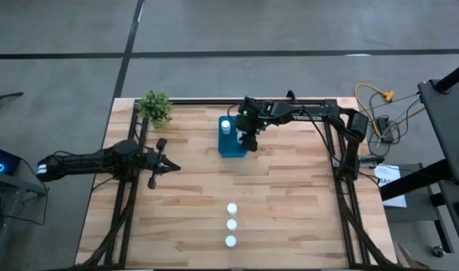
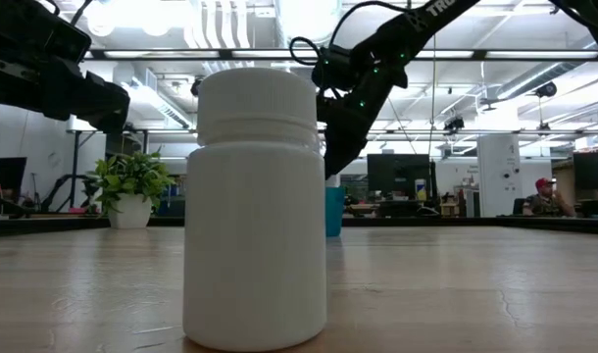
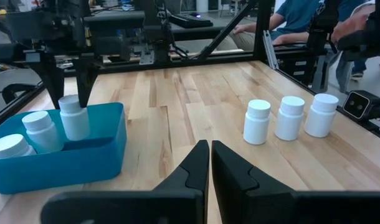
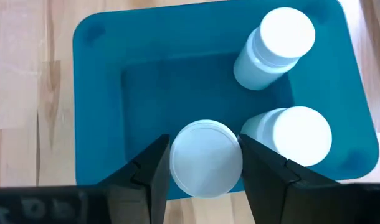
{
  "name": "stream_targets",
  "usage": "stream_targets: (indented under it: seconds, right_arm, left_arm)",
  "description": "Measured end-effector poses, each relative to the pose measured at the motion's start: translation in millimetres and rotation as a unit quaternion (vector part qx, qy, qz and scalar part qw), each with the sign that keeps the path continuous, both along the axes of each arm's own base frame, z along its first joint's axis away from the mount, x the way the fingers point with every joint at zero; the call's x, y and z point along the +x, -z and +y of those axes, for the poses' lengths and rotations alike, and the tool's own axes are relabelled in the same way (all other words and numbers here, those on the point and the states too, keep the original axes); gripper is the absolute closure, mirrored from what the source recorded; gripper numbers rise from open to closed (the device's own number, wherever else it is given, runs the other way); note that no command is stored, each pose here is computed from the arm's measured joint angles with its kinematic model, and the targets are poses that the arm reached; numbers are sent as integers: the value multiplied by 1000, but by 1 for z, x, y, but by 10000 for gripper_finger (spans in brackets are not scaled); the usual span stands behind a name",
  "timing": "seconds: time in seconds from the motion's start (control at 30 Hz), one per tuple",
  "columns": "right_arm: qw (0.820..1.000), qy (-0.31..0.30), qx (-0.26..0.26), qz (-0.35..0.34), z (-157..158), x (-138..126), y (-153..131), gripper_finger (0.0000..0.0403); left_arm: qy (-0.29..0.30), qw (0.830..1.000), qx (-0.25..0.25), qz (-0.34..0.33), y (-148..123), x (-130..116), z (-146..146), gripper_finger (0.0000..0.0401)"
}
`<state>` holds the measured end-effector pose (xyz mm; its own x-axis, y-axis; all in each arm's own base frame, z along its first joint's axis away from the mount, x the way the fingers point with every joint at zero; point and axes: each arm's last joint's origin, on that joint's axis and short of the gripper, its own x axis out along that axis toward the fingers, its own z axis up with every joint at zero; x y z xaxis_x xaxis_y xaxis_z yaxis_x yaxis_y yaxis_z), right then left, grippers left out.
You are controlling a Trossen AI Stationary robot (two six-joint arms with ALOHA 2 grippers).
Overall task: Pick and place pill bottles into a basket
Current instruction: Put the white pill bottle into the blue bin
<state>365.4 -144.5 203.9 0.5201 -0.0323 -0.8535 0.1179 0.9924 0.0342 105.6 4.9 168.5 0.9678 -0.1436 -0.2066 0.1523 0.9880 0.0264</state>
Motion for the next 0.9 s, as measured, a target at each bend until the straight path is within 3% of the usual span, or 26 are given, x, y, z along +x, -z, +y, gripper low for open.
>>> stream_targets:
  seconds: [0.13, 0.9]
  right_arm:
    - [999, -18, 36, -19, -2, -1, -1, 255]
    - [999, 12, 37, -22, -20, -14, 16, 255]
  left_arm:
    - [0, 1000, 0, 1, 0, 0, 0, 401]
    - [0, 1000, 0, 0, 0, 0, 0, 401]
